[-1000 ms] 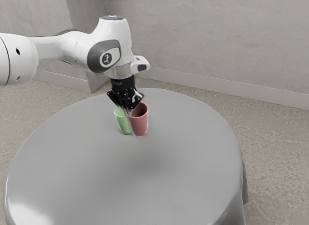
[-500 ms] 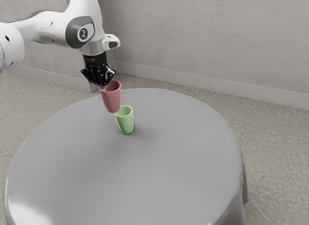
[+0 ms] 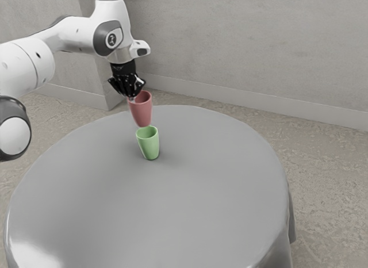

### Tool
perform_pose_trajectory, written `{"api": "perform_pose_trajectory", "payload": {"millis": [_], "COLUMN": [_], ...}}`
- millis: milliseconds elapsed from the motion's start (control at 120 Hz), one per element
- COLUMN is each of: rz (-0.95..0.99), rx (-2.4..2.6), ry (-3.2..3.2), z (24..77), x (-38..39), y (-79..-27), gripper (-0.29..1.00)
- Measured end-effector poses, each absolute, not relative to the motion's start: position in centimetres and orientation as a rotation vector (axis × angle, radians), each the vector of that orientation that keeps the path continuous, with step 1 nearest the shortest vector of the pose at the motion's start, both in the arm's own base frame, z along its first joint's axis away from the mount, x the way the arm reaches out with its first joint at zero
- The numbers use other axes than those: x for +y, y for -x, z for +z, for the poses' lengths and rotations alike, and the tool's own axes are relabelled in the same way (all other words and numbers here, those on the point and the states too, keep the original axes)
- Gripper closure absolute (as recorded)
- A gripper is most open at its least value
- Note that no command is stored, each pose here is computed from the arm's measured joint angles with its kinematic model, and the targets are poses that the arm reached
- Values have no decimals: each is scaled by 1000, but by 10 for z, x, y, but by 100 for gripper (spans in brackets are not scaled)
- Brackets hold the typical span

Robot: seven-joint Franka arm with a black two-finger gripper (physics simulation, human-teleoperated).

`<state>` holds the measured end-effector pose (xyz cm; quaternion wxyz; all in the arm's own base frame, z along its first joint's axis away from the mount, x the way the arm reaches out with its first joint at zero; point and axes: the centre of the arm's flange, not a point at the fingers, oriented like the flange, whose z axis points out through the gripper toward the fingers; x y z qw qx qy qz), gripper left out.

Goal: Place the right cup onto the left cup

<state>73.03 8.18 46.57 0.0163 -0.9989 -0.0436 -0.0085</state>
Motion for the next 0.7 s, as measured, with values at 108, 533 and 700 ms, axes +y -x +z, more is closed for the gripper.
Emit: {"api": "perform_pose_trajectory", "payload": {"millis": [108,533,700], "rz": [-40,37,58], "rx": [-118,-30,-8], "ry": [3100,3104,3107], "z": [469,434,422], "x": [90,92,91], "y": [-736,-743,-745], "gripper": [79,79,79]}}
